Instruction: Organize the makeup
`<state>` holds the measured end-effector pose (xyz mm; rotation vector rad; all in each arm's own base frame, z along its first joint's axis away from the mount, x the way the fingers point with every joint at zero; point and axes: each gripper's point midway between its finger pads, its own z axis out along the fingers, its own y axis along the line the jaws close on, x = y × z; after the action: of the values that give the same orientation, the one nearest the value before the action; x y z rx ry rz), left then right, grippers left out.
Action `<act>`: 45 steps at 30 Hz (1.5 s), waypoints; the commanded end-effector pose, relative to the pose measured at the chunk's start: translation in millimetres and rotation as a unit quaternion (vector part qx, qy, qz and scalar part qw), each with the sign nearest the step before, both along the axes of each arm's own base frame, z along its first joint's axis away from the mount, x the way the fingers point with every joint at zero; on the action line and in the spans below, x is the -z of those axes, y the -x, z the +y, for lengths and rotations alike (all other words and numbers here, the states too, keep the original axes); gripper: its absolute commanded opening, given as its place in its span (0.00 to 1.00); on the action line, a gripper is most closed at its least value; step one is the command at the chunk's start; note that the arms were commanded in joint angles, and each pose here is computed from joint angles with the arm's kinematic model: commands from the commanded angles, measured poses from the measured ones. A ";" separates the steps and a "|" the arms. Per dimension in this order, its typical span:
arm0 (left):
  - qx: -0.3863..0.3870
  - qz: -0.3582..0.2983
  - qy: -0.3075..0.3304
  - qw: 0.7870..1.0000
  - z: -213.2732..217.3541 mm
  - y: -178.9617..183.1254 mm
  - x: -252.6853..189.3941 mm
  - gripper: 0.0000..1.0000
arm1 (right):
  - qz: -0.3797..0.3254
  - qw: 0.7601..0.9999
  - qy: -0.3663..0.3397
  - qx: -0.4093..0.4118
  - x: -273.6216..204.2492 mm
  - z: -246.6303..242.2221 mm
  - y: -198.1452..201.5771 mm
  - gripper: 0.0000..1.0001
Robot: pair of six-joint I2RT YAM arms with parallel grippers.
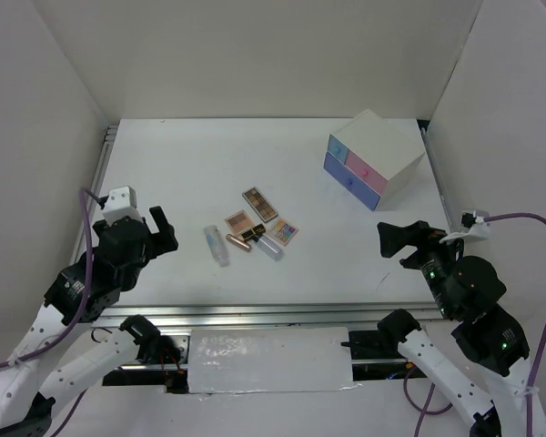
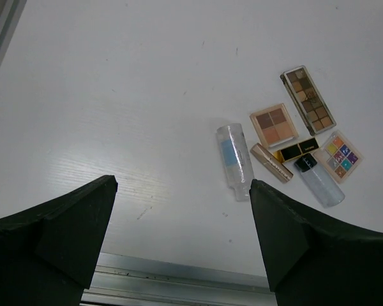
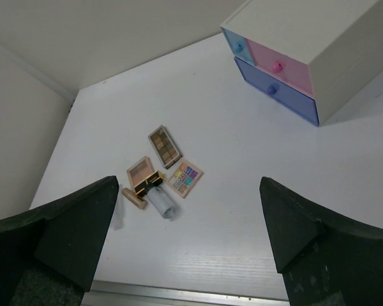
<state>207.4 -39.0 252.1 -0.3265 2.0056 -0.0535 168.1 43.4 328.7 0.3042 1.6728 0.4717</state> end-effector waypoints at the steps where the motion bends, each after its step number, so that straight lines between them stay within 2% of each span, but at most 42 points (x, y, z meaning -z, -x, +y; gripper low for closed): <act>1: 0.009 -0.026 0.011 1.000 -2.9 -6.2 -14.9 0.99 | -0.012 1.000 -0.015 0.023 -5.0 -8.2 0.4 1.00; 5: 0.023 -0.031 0.016 0.999 -6.6 -6.3 -16.5 0.99 | -0.024 0.999 -0.022 0.024 -7.8 -10.2 3.3 1.00; 8: 0.072 -0.046 0.033 0.996 -22.0 -4.8 -23.3 0.99 | -0.027 0.999 -0.026 0.031 -7.0 -13.5 4.8 1.00; 10: 0.090 -0.056 0.067 0.992 -31.8 -1.5 -26.6 0.99 | -0.030 0.999 -0.029 0.025 -6.6 -12.1 6.0 1.00; 11: 0.089 -0.059 0.103 0.989 -38.4 0.3 -28.5 0.99 | -0.035 0.999 -0.033 0.021 -7.5 -11.4 7.9 1.00; 12: 0.088 -0.049 0.126 0.987 -44.1 0.4 -17.4 0.99 | -0.038 0.999 -0.036 0.007 -7.6 -6.9 9.5 1.00; 14: 0.140 -0.078 0.222 0.962 -80.9 -3.7 -24.3 0.99 | -0.045 0.998 -0.045 -0.006 -6.5 -2.3 10.9 1.00; 15: 0.163 -0.054 0.241 0.955 -100.4 -8.8 9.5 0.99 | -0.048 0.998 -0.048 -0.014 -6.6 0.7 11.6 1.00; 16: 0.217 -0.094 0.296 0.925 -129.3 -15.9 -11.9 0.99 | -0.050 0.997 -0.047 -0.034 -4.4 8.1 12.0 1.00; 18: 0.257 -0.080 0.361 0.893 -170.2 -33.9 4.8 0.99 | -0.048 0.996 -0.048 -0.051 4.7 17.7 7.4 1.00; 20: 0.275 -0.069 0.377 0.882 -193.6 -52.5 10.1 0.99 | -0.036 0.996 -0.054 -0.055 7.9 21.4 5.8 1.00; 21: 0.269 -0.021 0.374 0.887 -211.6 -72.0 41.8 0.99 | -0.032 0.996 -0.055 -0.061 7.7 24.1 5.7 1.00; 22: 0.274 -0.011 0.382 0.883 -224.1 -83.5 47.1 0.99 | -0.027 0.996 -0.059 -0.066 7.3 27.6 4.7 1.00; 23: 0.307 -0.043 0.410 0.858 -244.8 -98.4 15.0 1.00 | -0.025 0.994 -0.062 -0.085 5.8 34.4 6.6 1.00; 24: 0.304 -0.001 0.414 0.858 -264.4 -118.0 50.5 0.98 | -0.024 0.993 -0.065 -0.093 5.2 37.6 6.9 1.00; 26: 0.364 -0.037 0.469 0.803 -302.4 -140.2 10.2 0.94 | -0.027 0.990 -0.071 -0.120 2.1 47.1 10.2 1.00; 27: 0.364 -0.007 0.484 0.796 -321.7 -158.1 46.4 0.91 | -0.028 0.989 -0.073 -0.126 0.7 48.8 11.7 1.00; 29: 0.400 -0.008 0.531 0.747 -358.6 -187.1 47.0 0.88 | -0.027 0.988 -0.075 -0.135 0.0 50.1 16.4 1.00; 30: 0.405 -0.011 0.545 0.734 -368.4 -197.4 45.6 0.87 | -0.027 0.987 -0.077 -0.136 -0.8 50.0 17.4 1.00; 31: 0.402 0.001 0.564 0.721 -378.3 -206.4 49.4 0.99 | -0.032 0.986 -0.079 -0.140 -2.7 49.4 21.0 1.00; 32: 0.406 -0.006 0.569 0.715 -392.3 -224.6 53.4 0.99 | -0.035 0.986 -0.080 -0.142 -3.9 49.0 22.7 1.00; 34: 0.410 -0.027 0.566 0.714 -409.0 -241.3 39.7 0.99 | -0.043 0.985 -0.083 -0.148 -6.5 48.6 27.7 1.00; 36: 0.376 -0.007 0.551 0.745 -419.3 -261.6 64.1 1.00 | -0.047 0.983 -0.084 -0.155 -6.0 49.6 30.8 1.00; 37: 0.389 -0.032 0.542 0.745 -428.7 -270.1 43.6 0.99 | -0.050 0.983 -0.084 -0.157 -6.5 49.8 31.4 1.00; 39: 0.366 -0.014 0.531 0.764 -438.0 -287.7 66.3 0.99 | -0.046 0.982 -0.082 -0.165 -2.9 53.2 31.4 1.00; 40: 0.374 -0.037 0.535 0.757 -442.9 -297.9 45.4 0.99 | -0.047 0.981 -0.083 -0.167 -2.7 54.5 30.7 1.00; 41: 0.363 -0.024 0.535 0.763 -446.4 -306.5 68.4 0.99 | -0.044 0.981 -0.082 -0.172 -0.9 56.7 30.1 1.00; 42: 0.347 -0.015 0.536 0.769 -447.6 -314.6 76.4 0.94 | -0.039 0.980 -0.081 -0.179 2.1 60.2 29.7 1.00; 43: 0.346 -0.032 0.538 0.768 -448.0 -324.3 65.1 0.91 | -0.039 0.979 -0.081 -0.184 2.2 62.3 29.2 1.00; 45: 0.319 -0.026 0.534 0.782 -447.3 -337.3 87.3 0.88 | -0.032 0.976 -0.083 -0.199 4.5 68.0 30.9 1.00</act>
<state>520.9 -491.0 196.1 -0.2178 1.7037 -1.7323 137.7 100.3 316.4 0.1114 1.6595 0.8554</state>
